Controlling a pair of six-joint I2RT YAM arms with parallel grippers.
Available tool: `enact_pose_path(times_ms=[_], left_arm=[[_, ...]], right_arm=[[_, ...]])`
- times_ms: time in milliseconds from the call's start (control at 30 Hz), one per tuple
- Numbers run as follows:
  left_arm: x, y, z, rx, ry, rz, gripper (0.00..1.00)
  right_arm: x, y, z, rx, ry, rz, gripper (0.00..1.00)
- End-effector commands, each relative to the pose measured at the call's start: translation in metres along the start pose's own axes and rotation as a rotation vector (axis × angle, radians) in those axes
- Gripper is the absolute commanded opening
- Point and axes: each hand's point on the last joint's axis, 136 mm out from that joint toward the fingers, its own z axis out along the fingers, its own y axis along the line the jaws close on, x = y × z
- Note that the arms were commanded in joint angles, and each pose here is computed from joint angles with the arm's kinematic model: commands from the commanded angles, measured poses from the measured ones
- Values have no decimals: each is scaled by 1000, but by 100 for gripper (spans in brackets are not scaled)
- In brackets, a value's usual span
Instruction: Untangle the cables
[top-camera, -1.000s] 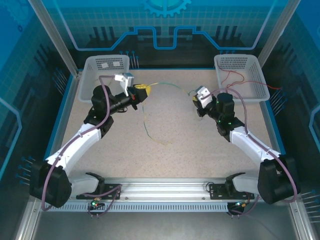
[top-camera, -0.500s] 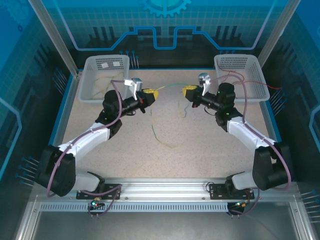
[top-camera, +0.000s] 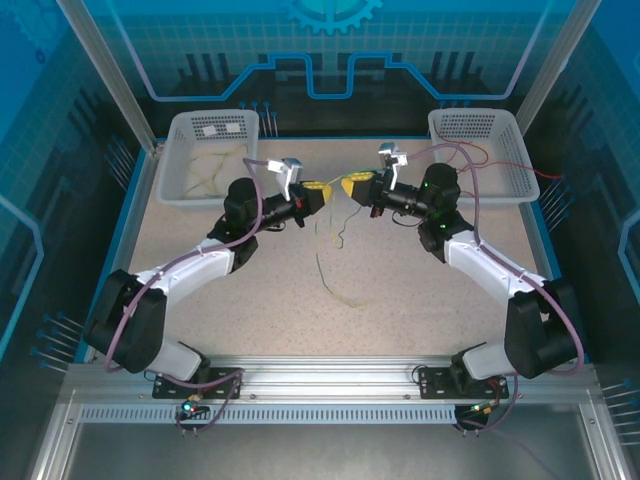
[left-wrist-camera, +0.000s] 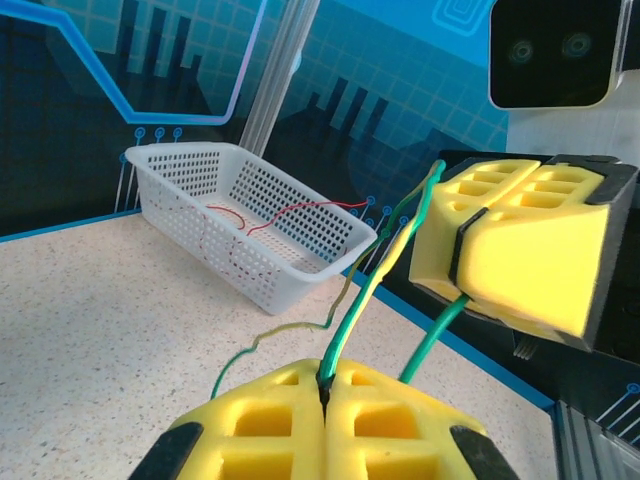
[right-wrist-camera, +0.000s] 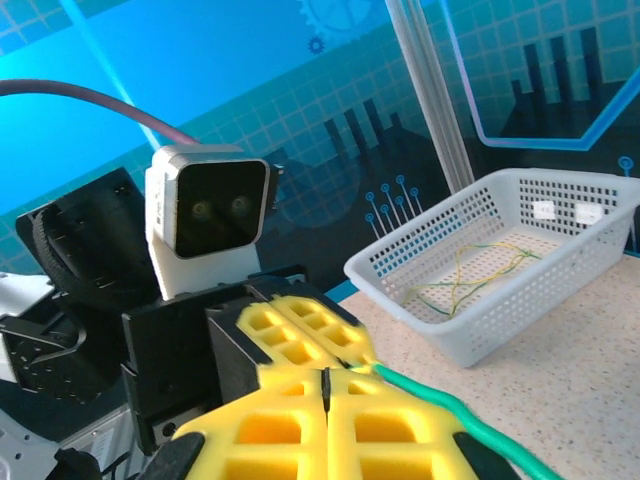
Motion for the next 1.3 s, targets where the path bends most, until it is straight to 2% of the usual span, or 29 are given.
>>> enact_pose_path(times_ms=[0, 233, 467, 633, 733, 800, 967, 1067, 1267], left_arm=[[-6, -20, 8, 84, -11, 20, 3], [-7, -36, 2, 137, -15, 34, 10], [-13, -40, -3, 135, -30, 45, 9], [-12, -48, -2, 179, -18, 41, 13], [-8, -50, 0, 198, -5, 45, 14], [-2, -48, 5, 192, 19, 39, 19], [4, -52, 8, 209, 28, 61, 21], [11, -40, 12, 148, 69, 59, 21], [14, -36, 13, 129, 76, 67, 21]], right_arm=[[-12, 18, 7, -20, -40, -71, 0], [-18, 15, 2, 38, -56, -118, 0], [-13, -1, -8, 148, -21, -145, 0], [-14, -8, -15, 204, -14, -170, 0], [-18, -7, -14, 197, -29, -163, 0], [-21, -5, -11, 178, -38, -144, 0], [-22, -1, -8, 162, -42, -148, 0], [-24, 5, -7, 143, -46, -135, 0], [-25, 15, -8, 92, -62, -76, 0]])
